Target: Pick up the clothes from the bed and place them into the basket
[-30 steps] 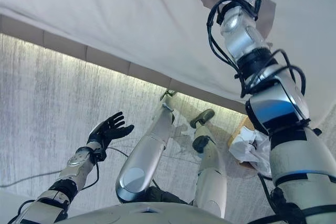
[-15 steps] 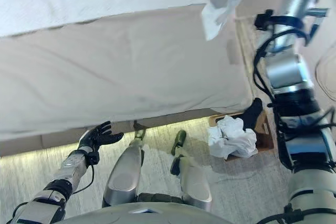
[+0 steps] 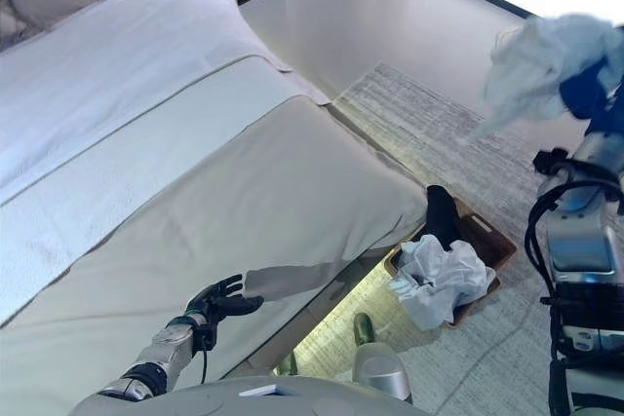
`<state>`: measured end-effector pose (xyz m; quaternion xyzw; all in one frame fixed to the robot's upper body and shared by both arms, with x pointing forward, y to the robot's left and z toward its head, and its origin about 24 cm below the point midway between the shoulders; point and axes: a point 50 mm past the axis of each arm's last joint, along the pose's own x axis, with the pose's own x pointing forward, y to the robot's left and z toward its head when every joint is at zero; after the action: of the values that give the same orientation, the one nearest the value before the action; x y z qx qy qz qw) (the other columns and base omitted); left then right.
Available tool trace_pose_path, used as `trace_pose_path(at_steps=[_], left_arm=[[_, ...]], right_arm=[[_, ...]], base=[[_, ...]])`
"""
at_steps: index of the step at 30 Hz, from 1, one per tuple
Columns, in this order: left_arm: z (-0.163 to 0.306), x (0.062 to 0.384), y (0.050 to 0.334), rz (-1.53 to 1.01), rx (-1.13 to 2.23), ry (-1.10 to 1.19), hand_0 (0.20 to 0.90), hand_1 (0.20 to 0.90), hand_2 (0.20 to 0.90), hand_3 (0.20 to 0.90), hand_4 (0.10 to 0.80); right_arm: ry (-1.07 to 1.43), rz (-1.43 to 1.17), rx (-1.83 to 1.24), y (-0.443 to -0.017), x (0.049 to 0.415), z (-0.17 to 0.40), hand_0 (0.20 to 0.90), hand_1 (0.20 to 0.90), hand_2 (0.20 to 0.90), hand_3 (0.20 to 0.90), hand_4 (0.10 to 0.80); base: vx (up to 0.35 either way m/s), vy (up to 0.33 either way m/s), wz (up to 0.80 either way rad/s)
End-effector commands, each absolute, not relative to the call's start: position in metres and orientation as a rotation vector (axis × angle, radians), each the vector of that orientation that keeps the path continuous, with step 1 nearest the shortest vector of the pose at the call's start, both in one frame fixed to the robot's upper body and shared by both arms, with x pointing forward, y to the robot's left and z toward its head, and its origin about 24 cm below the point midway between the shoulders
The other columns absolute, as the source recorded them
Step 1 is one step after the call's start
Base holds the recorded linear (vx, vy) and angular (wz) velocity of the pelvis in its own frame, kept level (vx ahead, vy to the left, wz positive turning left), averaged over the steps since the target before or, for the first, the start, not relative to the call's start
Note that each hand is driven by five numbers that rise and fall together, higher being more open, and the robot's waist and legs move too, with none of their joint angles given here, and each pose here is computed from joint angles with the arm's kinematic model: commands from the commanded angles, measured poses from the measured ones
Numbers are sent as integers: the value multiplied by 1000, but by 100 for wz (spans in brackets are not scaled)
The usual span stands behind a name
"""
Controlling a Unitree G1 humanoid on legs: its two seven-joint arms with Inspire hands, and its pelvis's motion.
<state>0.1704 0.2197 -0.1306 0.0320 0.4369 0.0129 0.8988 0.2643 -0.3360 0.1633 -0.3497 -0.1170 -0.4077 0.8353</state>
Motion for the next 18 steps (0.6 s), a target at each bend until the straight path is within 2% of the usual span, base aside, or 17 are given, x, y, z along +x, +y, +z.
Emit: trace_pose_path(at_steps=[1, 5, 10, 13, 18], left_arm=[[-138, 150, 235, -24, 201, 998, 900, 900, 900, 900, 800], [-128, 172, 235, -25, 207, 931, 900, 900, 900, 900, 800], [-95, 237, 215, -47, 195, 715, 900, 900, 900, 900, 800], [-74, 264, 207, -58, 172, 599, 900, 900, 900, 900, 800], [-55, 282, 198, -90, 160, 500, 900, 900, 900, 900, 800]], right_arm=[[-339, -774, -732, -324, 274, 180, 300, 300, 300, 200, 100], [-144, -731, -807, -331, 290, 147, 300, 300, 300, 200, 100], [-89, -809, -810, -342, 318, 162, 300, 300, 300, 200, 100], [-57, -845, -837, -350, 328, 172, 300, 300, 300, 200, 100], [57, -893, -888, -361, 337, 182, 300, 300, 300, 200, 100]], base=[[-27, -92, 2], [-184, -72, -8], [-377, -6, -12], [-255, 17, -2], [-159, -55, 3]])
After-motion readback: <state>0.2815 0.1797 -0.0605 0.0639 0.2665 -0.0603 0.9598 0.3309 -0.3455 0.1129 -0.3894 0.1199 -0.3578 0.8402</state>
